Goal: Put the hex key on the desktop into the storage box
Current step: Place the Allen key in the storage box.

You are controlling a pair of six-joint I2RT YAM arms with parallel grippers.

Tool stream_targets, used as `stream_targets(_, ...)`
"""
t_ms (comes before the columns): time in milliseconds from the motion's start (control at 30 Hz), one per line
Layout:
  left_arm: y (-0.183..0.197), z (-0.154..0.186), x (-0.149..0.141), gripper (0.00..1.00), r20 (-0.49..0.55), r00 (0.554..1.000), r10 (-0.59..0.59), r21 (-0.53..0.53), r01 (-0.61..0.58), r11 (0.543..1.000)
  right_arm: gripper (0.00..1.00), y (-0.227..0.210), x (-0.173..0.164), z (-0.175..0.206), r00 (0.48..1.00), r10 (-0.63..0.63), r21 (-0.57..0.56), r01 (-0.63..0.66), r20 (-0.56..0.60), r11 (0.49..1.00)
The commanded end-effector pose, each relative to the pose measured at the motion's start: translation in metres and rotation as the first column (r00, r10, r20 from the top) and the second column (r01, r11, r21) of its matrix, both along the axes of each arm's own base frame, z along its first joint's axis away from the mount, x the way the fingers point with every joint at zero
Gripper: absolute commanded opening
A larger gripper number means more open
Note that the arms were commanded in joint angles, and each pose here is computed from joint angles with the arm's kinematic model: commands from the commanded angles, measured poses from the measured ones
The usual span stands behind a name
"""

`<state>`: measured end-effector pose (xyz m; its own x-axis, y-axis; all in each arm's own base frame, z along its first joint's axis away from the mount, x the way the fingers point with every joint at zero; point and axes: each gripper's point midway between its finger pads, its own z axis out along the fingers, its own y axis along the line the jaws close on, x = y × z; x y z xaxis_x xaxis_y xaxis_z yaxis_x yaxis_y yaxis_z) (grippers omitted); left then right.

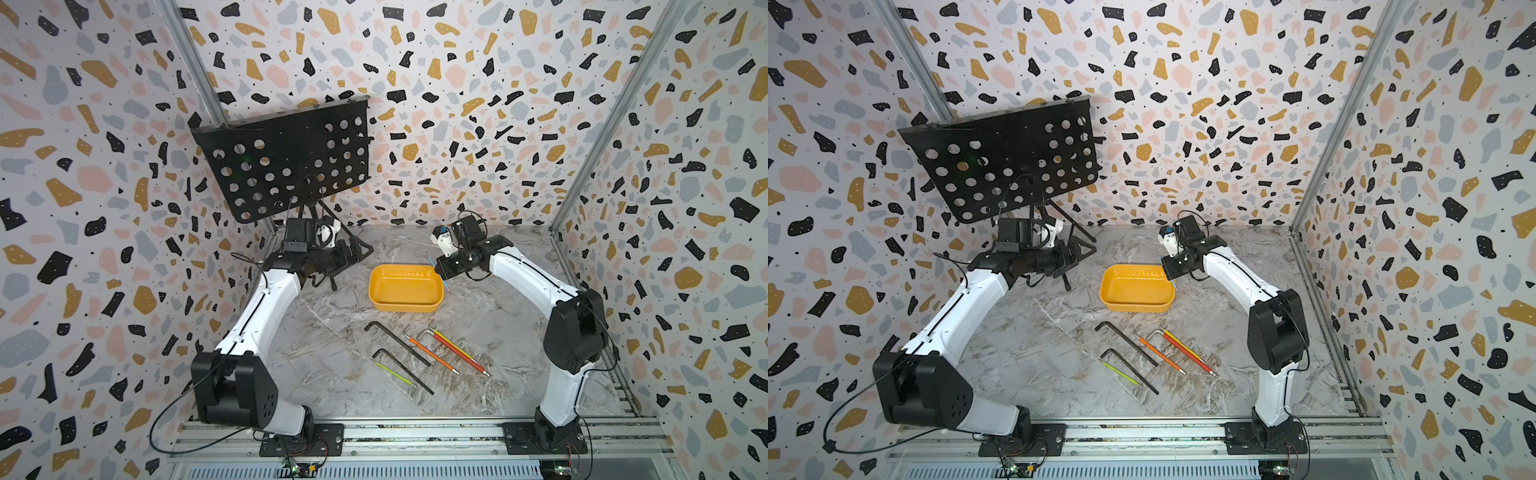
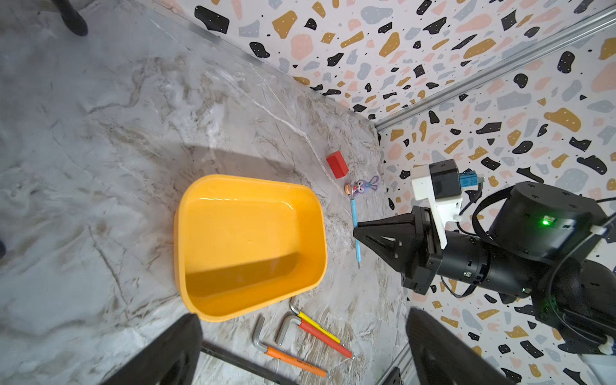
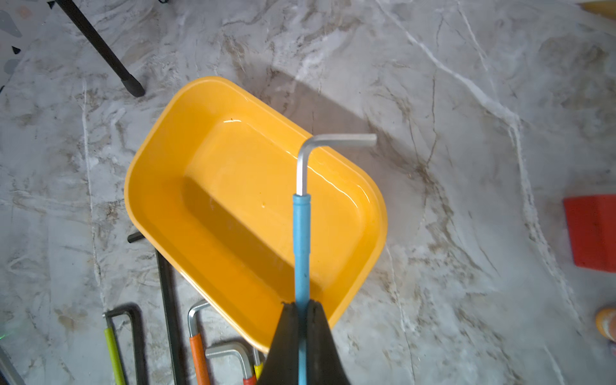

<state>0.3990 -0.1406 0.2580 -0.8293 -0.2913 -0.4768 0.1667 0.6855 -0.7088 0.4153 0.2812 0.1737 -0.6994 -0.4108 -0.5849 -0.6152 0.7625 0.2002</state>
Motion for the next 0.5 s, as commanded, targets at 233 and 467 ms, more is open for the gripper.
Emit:
stream_targets(233, 0.005, -0.016, 0.001, 1.00, -0.029, 1.000, 0.004, 0.012, -0.003, 1.000, 0.00, 0.054, 0.014, 0.004, 0.961, 0.250, -0.040, -0.247, 0.117, 0.968)
stream_targets(467, 0.006, -0.017, -0.004, 1.00, -0.040, 0.999, 0.017, 0.003, -0.017, 1.000, 0.00, 0.073, 0.015, -0.024, 0.936, 0.335, -0.136, -0.319, 0.112, 0.938)
